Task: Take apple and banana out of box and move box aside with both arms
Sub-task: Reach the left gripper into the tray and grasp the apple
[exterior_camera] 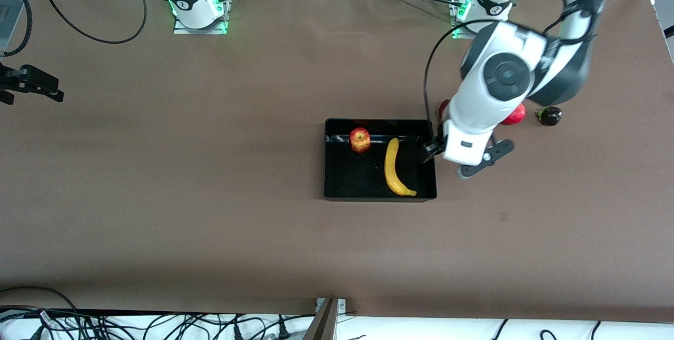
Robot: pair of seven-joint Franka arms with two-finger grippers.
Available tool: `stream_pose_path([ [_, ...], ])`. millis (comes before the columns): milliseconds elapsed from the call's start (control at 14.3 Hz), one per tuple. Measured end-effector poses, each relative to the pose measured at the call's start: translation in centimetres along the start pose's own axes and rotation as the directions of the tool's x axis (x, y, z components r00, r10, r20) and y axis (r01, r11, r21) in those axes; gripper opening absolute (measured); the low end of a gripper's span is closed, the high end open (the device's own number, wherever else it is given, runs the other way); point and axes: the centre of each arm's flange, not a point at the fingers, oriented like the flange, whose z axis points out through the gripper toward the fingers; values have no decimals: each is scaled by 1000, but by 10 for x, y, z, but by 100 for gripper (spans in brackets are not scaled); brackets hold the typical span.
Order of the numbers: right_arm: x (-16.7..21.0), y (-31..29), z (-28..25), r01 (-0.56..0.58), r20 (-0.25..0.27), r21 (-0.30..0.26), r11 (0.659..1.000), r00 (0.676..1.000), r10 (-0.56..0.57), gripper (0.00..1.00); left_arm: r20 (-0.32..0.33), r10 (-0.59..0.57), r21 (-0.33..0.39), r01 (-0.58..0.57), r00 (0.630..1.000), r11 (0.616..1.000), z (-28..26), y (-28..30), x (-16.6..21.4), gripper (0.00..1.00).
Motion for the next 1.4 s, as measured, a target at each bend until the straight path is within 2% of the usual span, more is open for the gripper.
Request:
stream_pose_path([
  [279, 0, 0, 0, 0, 0, 0, 1000, 1000, 0, 100, 26, -45, 16, 45, 999, 999, 82, 41, -38, 100],
  [558, 0, 0, 0, 0, 0, 0, 1000, 1000, 0, 100, 53, -4, 31, 2, 999, 1000, 158, 74, -97, 100],
  [977, 0, 0, 0, 0, 0, 0, 1000, 1000, 0, 100, 51, 17, 14, -18, 999, 1000, 175, 84, -117, 100],
  [1395, 0, 0, 0, 0, 0, 0, 1000, 1000, 0, 100, 78, 30, 7, -31, 997, 1000, 196, 93, -144, 100],
])
